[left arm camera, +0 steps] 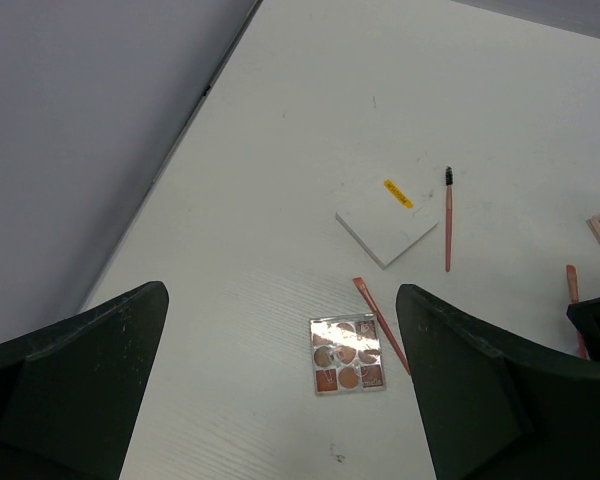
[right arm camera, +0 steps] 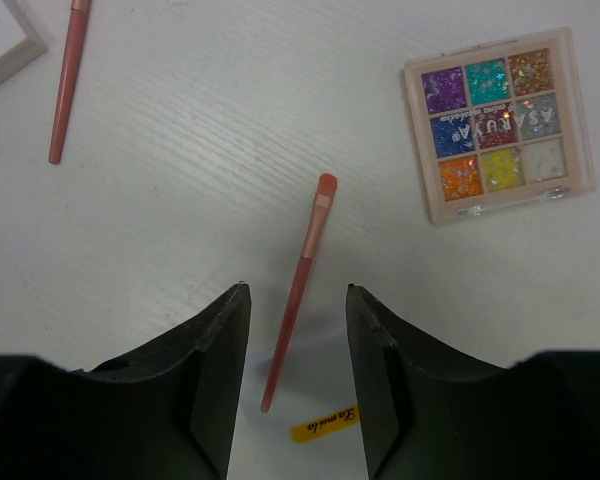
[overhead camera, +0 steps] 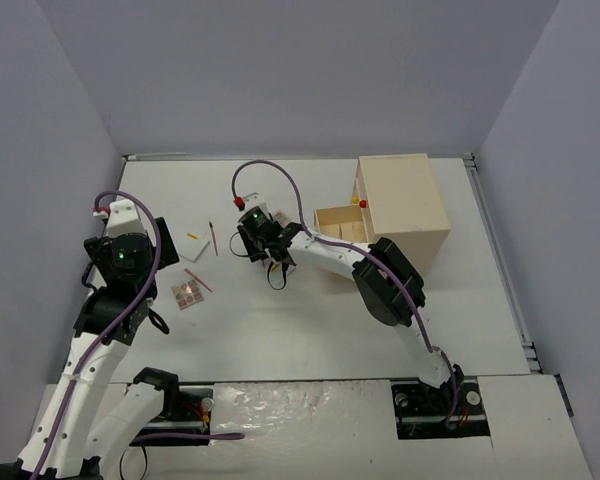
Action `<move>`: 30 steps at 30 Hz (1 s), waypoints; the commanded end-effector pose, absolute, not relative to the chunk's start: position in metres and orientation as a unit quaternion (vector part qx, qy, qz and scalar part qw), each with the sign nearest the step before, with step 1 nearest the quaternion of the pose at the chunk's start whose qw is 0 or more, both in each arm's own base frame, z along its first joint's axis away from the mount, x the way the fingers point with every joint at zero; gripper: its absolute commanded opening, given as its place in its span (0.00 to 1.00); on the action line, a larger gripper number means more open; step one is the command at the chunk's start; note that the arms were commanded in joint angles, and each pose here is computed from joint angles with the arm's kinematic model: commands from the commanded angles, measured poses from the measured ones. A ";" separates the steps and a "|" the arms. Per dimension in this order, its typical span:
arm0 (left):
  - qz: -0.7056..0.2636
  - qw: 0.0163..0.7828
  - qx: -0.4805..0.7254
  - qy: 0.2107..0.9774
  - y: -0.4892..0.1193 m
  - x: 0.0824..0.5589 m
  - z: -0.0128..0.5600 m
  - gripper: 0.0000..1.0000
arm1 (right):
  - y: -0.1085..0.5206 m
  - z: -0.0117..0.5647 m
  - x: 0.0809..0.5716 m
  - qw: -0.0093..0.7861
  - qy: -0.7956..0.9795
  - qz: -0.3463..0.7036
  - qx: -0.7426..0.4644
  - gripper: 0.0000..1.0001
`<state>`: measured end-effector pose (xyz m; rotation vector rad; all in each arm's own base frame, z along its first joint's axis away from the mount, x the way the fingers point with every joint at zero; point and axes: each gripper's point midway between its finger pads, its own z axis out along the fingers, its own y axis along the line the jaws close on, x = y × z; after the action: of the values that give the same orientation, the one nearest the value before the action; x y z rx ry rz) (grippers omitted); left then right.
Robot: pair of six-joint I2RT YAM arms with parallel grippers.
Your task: Organize the makeup
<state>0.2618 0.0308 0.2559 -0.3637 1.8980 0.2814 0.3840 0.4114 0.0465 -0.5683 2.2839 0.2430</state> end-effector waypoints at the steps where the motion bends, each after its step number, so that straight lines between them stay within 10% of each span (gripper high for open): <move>1: 0.107 0.587 -0.172 0.784 0.032 0.269 0.280 0.97 | 0.437 0.062 0.394 0.411 0.876 0.127 -0.218 0.38; 13: 0.107 0.586 -0.174 0.784 0.032 0.269 0.279 0.97 | 0.430 0.057 0.390 0.411 0.877 0.115 -0.221 0.00; 30: 0.083 0.549 -0.140 0.820 0.014 0.285 0.259 0.97 | 0.295 0.252 0.373 0.557 0.815 0.088 -0.134 0.00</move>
<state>0.2705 0.0243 0.2412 -0.3377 1.9605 0.2659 0.3621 0.3538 0.2071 -0.4717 2.0045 0.2692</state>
